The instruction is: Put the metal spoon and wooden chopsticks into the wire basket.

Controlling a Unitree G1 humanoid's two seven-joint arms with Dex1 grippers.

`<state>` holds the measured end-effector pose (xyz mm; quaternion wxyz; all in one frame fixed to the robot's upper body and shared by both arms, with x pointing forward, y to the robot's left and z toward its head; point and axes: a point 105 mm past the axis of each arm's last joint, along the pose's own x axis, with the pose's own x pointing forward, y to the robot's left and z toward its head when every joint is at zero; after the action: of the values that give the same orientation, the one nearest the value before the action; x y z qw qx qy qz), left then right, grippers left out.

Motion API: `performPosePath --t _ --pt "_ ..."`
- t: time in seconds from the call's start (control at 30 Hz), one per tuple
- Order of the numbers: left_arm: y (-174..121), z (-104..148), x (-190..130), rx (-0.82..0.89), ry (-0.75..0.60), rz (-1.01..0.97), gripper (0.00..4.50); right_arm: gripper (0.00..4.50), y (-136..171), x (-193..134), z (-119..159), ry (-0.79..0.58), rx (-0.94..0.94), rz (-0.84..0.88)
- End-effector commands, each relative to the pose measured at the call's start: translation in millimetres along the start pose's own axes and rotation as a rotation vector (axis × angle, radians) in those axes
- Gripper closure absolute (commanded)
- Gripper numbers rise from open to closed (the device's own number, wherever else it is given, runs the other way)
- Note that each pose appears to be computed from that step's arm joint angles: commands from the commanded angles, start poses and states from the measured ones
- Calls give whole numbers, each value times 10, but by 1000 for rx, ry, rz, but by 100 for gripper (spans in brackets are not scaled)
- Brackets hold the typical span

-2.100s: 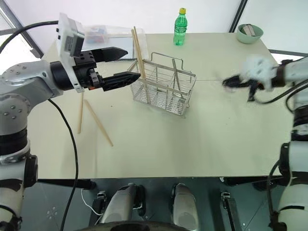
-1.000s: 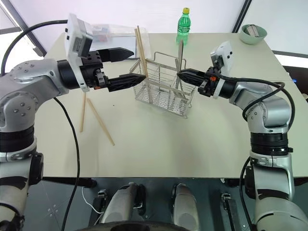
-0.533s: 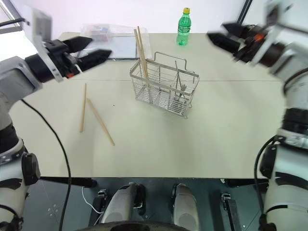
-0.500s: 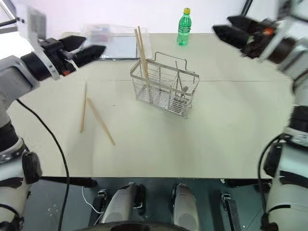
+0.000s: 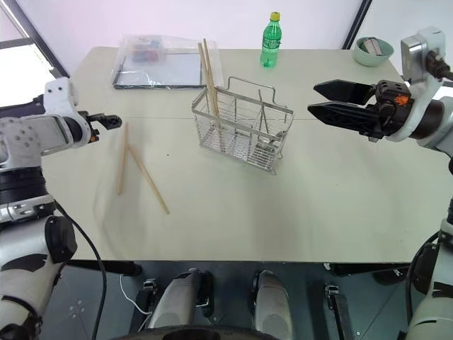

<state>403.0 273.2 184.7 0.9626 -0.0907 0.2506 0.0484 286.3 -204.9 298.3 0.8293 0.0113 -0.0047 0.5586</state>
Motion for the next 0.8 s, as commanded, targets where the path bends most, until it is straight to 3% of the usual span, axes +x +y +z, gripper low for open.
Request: performPosePath --t 0.03,0.27,0.43,0.53,0.67,0.8 --pt "-15 96 150 7 -25 -8 0 59 112 -24 87 -23 -56 17" --pt "-134 124 425 18 -22 -46 0 59 187 -56 73 -37 -47 -3" --pt "-49 49 504 -11 -8 8 0 59 217 -112 47 -29 -44 -35" --pt "34 1 517 -61 3 50 93 53 210 -153 56 -39 -38 -63" --pt "87 -50 530 -71 11 67 291 53 185 -180 81 -57 -31 -91" --pt "91 -59 541 -74 2 58 446 53 160 -180 77 -55 -32 -102"
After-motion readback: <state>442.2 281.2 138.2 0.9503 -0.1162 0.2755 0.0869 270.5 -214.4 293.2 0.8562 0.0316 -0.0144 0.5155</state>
